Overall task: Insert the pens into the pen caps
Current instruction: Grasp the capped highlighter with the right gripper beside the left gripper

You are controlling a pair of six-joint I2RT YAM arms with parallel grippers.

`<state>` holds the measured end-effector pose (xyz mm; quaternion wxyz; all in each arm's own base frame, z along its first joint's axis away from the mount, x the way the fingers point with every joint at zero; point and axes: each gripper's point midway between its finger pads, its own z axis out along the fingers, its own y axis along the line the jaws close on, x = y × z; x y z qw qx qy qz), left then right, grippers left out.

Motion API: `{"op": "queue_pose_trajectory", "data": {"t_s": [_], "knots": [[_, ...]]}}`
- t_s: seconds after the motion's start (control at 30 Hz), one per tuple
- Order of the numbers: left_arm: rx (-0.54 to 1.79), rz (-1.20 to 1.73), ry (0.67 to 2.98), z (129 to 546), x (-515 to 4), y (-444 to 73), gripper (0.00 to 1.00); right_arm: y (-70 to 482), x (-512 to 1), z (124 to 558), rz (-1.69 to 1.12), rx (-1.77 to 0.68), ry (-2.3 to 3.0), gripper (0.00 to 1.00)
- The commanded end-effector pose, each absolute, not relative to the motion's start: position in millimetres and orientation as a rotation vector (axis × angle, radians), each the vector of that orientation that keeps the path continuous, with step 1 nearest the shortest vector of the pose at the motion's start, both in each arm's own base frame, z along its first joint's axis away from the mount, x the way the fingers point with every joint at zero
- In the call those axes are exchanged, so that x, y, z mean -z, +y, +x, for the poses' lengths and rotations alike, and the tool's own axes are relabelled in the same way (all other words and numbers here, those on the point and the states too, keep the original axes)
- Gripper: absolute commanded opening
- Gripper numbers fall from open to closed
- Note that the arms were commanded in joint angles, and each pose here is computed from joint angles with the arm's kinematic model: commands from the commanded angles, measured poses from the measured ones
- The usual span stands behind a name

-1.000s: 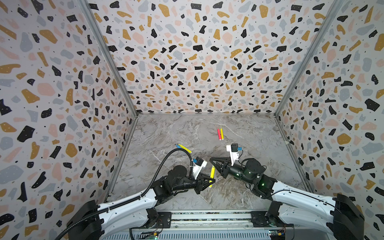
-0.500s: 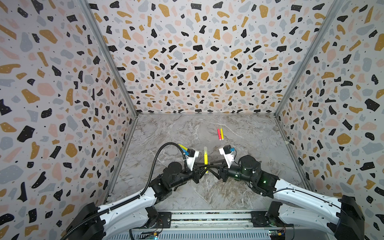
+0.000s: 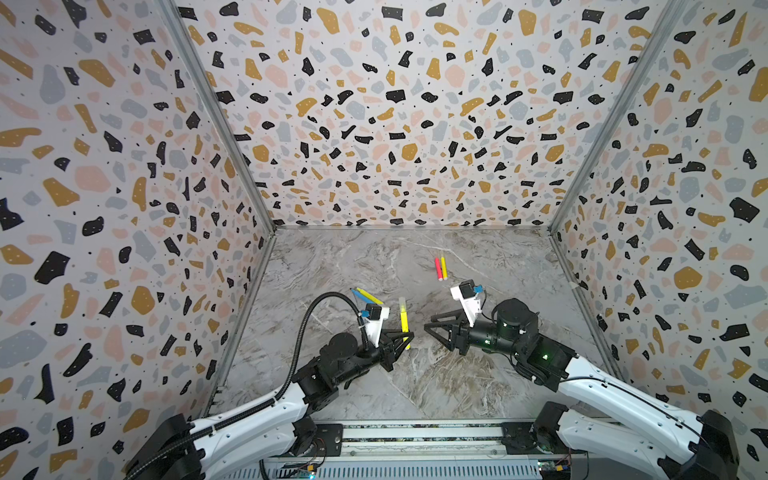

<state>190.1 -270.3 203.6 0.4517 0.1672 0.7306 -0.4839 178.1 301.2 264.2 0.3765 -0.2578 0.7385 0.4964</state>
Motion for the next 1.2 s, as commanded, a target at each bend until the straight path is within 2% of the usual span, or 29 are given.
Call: {"op": "queue_pose_trajectory", "data": {"t_s": [0.0,0.93,1.17], "knots": [[1.228,0.409,1.719,188.3,-224.6,-274.0,0.00,309.4,-277.8,177.0,-0.704,-1.304,1.871,0.47],[1.268,0.457,1.710,174.9,-231.9,-303.8,0.00,330.9,-246.4,173.8,-0.749,-1.344,1.946,0.39],[1.264,0.461,1.711,175.7,-231.8,-305.3,0.00,330.7,-239.6,172.3,-0.749,-1.342,1.967,0.27]]}}
